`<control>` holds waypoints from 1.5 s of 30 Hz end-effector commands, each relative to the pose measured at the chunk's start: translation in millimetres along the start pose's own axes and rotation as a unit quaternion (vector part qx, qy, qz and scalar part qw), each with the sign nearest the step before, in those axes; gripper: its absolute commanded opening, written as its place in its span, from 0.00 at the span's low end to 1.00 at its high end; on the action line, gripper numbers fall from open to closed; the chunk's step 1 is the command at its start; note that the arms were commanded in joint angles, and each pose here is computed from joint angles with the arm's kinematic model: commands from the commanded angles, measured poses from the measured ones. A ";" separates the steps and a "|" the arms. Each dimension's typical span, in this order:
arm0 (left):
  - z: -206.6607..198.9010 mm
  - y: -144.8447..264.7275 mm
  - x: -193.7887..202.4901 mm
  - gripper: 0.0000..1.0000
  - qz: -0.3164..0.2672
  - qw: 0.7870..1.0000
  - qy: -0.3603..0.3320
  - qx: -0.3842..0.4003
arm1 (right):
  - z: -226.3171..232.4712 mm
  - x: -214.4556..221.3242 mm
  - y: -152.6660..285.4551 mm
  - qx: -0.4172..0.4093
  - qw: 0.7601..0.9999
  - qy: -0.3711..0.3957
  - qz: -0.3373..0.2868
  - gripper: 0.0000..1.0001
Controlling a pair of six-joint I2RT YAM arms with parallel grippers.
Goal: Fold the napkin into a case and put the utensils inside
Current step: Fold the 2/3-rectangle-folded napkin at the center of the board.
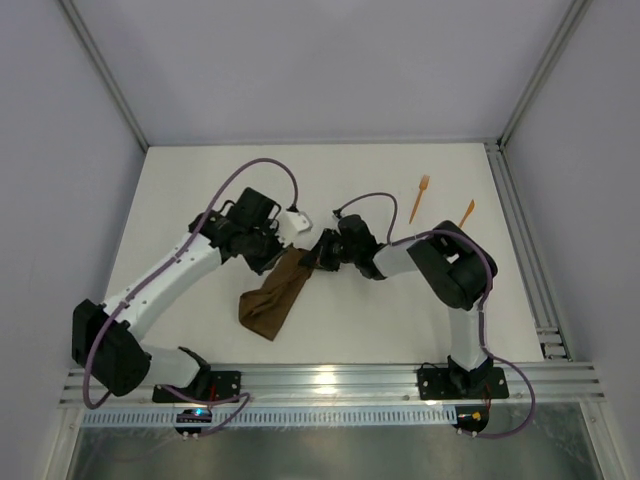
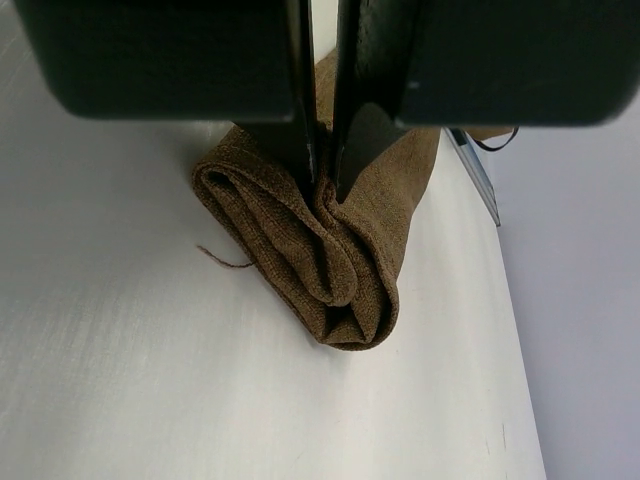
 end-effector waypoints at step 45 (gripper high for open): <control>-92.4 -23.8 21.6 0.32 0.089 0.956 -0.098 0.262 | 21.4 -32.2 -14.4 -0.079 0.974 0.176 0.117 0.03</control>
Point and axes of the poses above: each gripper's point midway between its finger pads, its own y axis back along the fingers, its own z axis along the line the jaws close on, x = y × z, the point moved 5 cm from there along y, back along the fingers, and after that the axes turned 13 degrees about y, right-handed, at the moved point
